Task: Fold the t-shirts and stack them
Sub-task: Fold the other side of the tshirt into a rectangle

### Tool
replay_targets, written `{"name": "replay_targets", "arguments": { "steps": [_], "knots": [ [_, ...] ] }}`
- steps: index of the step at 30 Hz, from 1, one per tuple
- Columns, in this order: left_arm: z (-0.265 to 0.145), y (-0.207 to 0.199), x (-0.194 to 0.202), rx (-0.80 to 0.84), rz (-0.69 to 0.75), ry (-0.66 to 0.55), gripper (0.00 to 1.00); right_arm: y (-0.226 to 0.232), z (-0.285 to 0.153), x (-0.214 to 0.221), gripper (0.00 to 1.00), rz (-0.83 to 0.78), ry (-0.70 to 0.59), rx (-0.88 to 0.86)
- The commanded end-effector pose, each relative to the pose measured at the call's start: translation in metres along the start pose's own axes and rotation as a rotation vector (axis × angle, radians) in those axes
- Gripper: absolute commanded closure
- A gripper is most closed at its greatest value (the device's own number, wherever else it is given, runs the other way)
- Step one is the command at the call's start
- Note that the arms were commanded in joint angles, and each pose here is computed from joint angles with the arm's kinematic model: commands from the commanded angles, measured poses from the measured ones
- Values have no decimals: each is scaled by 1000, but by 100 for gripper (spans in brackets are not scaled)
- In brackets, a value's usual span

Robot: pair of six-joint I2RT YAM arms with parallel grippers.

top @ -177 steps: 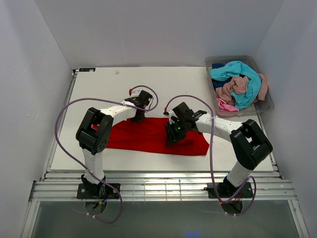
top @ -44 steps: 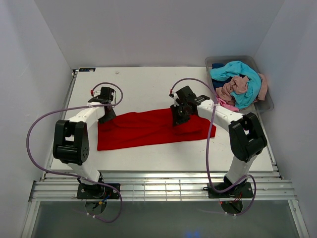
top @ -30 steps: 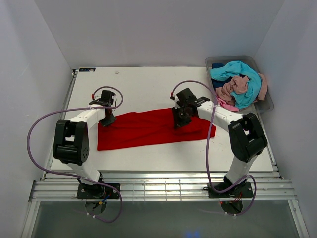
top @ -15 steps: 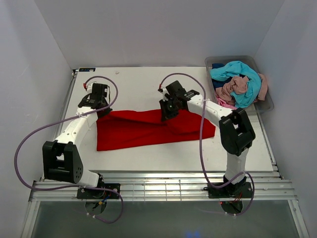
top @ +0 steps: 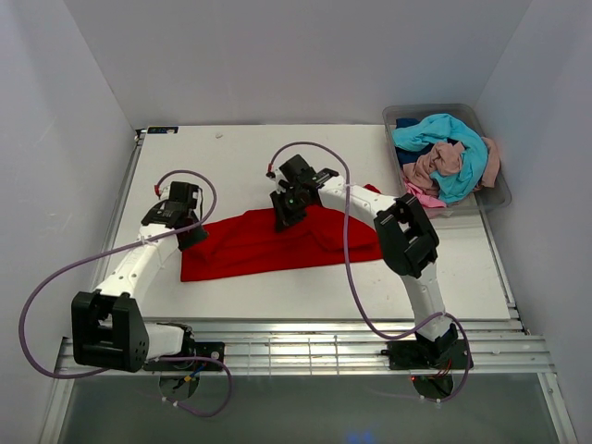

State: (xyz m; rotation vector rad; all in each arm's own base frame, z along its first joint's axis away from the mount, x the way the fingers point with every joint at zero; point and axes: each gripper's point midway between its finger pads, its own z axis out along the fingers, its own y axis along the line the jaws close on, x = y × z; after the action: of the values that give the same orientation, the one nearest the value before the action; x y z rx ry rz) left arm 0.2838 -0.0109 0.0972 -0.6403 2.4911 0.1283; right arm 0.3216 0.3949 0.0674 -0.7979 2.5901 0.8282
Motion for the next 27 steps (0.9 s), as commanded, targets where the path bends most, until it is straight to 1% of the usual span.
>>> {"name": "replay_targets", "arguments": {
  "steps": [1, 4, 6, 9, 10, 14, 18, 23, 27],
  "knots": [
    [-20, 0, -12, 26, -41, -47, 59, 7, -5, -11, 86, -8, -21, -20],
    [-28, -2, -19, 35, -51, -66, 58, 3, -3, -11, 86, -8, -22, -7],
    [-22, -2, -22, 21, -51, -71, 58, 2, -2, -12, 86, -9, -23, 0],
    [-4, -4, -18, -2, -31, -52, 62, 0, -2, -15, 87, -4, -31, 13],
    [8, -5, -12, -16, -14, -21, 67, 0, -2, -15, 88, -3, -32, 18],
    [35, -13, -7, -27, 1, 7, 76, -8, -3, -19, 92, -1, -50, 65],
    [55, -16, -4, -52, 16, 30, 80, -18, 3, -20, 92, 0, -46, 98],
    [77, -9, 3, -121, 44, 70, 82, -34, 14, -8, 92, 16, -6, 145],
    [84, 10, -6, -156, -3, 69, 83, -50, 16, 14, 92, 33, 47, 182]
  ]
}}
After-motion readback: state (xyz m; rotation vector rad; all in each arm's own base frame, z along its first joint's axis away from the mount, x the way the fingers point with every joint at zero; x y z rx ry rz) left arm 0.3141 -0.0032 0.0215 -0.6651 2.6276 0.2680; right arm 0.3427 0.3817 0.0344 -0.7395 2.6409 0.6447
